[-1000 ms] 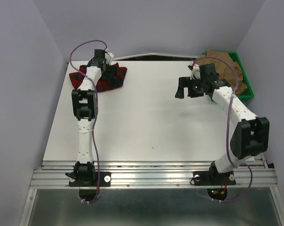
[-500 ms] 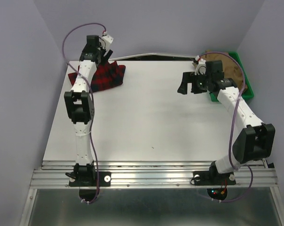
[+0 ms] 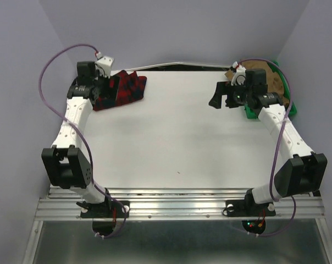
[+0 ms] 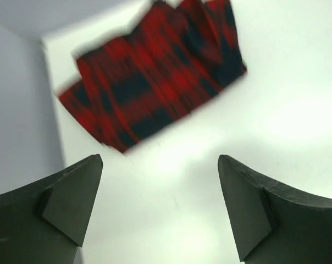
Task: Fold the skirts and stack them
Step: Neatly place the folded skirt to the corner
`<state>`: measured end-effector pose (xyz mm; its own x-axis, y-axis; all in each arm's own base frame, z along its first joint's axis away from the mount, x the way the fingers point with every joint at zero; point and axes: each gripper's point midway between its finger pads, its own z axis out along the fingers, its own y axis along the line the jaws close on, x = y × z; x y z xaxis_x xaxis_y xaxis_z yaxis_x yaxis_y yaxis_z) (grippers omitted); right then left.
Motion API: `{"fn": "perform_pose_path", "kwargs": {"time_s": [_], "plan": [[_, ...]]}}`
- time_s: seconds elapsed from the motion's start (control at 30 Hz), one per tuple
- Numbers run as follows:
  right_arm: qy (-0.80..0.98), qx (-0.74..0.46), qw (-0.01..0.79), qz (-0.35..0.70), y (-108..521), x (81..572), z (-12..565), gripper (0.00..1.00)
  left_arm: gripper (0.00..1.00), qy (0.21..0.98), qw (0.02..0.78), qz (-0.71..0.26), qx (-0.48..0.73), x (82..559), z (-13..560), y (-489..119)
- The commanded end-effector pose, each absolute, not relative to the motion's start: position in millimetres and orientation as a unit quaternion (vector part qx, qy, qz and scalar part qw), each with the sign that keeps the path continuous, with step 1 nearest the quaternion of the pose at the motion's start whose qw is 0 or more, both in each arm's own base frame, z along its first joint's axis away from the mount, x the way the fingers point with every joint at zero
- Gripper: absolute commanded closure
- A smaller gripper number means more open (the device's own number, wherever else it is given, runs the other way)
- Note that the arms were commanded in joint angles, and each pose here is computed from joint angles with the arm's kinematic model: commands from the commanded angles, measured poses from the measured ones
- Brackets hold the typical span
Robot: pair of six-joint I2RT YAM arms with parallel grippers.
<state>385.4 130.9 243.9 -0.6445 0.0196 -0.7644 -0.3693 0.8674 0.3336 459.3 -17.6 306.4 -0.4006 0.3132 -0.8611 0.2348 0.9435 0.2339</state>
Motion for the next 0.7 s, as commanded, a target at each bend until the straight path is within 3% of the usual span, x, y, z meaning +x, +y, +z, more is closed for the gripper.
{"fn": "perform_pose_path", "kwargs": {"time_s": [0.0,0.23,0.67], "plan": [[0.855,-0.106,0.451,0.233,128.8,394.5,277.7,0.0,0.02,0.917,0.382,-0.048,0.11,420.4,180.5,-16.2],[0.861,-0.112,0.439,0.231,129.4,396.8,266.6,0.0,0.07,0.941,0.326,-0.004,0.087,413.6,122.4,17.1],[0.883,-0.086,0.41,0.209,101.2,412.9,246.0,0.0,0.07,0.95,0.303,-0.008,0.071,483.6,57.8,46.0]]}}
